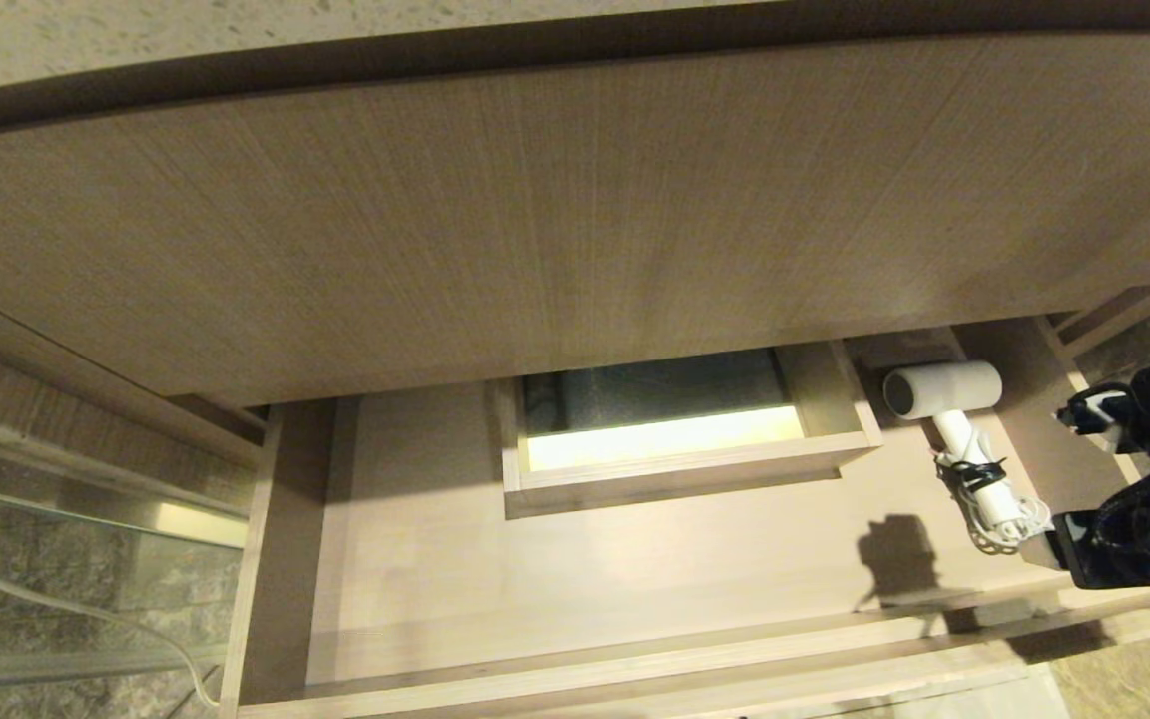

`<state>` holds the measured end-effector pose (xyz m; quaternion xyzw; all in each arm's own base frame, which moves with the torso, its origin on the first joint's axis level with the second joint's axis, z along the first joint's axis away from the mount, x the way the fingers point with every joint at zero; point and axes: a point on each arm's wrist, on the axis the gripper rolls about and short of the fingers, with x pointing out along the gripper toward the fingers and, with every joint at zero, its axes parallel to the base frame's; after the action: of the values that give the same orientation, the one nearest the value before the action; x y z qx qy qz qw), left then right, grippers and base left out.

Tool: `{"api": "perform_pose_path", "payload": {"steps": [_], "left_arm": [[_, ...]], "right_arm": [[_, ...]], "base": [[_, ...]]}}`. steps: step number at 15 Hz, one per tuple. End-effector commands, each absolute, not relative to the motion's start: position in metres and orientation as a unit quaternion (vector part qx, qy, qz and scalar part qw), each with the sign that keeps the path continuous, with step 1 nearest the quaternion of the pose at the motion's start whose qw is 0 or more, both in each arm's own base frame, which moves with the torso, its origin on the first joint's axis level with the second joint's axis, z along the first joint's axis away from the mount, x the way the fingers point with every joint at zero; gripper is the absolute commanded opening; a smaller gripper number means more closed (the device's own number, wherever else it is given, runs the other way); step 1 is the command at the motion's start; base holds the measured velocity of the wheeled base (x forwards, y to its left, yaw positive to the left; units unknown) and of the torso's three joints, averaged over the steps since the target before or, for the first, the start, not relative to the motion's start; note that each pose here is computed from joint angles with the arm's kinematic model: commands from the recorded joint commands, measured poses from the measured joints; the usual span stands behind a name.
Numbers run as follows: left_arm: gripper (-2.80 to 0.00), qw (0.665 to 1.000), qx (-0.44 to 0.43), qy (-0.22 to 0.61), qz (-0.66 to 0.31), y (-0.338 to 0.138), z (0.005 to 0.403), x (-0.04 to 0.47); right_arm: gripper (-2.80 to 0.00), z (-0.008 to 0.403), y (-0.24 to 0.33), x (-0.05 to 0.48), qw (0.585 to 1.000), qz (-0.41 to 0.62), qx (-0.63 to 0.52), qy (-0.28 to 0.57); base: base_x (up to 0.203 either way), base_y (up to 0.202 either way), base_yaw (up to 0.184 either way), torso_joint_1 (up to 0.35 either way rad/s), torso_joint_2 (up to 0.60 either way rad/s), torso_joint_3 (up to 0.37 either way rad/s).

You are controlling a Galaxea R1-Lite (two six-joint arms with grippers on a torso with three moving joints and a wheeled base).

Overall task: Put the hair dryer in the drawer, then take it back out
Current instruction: Take the hairdryer out

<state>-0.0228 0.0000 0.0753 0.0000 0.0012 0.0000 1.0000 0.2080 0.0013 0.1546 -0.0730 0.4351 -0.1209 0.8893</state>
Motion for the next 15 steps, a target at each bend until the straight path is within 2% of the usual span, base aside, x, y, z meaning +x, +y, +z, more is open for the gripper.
{"api": "perform_pose_path", "payload": {"steps": [1,6,12,15], "left_arm": [[-2.80,1.000,0.000,0.000,0.000,0.000,0.076,-0.023],[-2.80,1.000,0.000,0.002,0.000,0.000,0.075,-0.023],[-2.80,1.000,0.000,0.002,0.000,0.000,0.075,-0.023],[-2.80,1.000,0.000,0.001,0.000,0.000,0.075,-0.023]], "right_arm": [[0.00,0.141,-0.008,0.228,0.873,-0.139,-0.067,0.463],[0.00,0.117,-0.060,0.309,0.851,-0.201,-0.024,0.484],[0.00,0.090,-0.119,0.386,0.869,-0.184,0.014,0.459],[0.00,0.081,-0.128,0.396,0.886,-0.136,0.038,0.441]], "base": [[0.000,0.000,0.000,0.000,0.00,0.000],[0.000,0.000,0.000,0.000,0.00,0.000],[0.000,0.000,0.000,0.000,0.00,0.000],[0.000,0.000,0.000,0.000,0.00,0.000]]}}
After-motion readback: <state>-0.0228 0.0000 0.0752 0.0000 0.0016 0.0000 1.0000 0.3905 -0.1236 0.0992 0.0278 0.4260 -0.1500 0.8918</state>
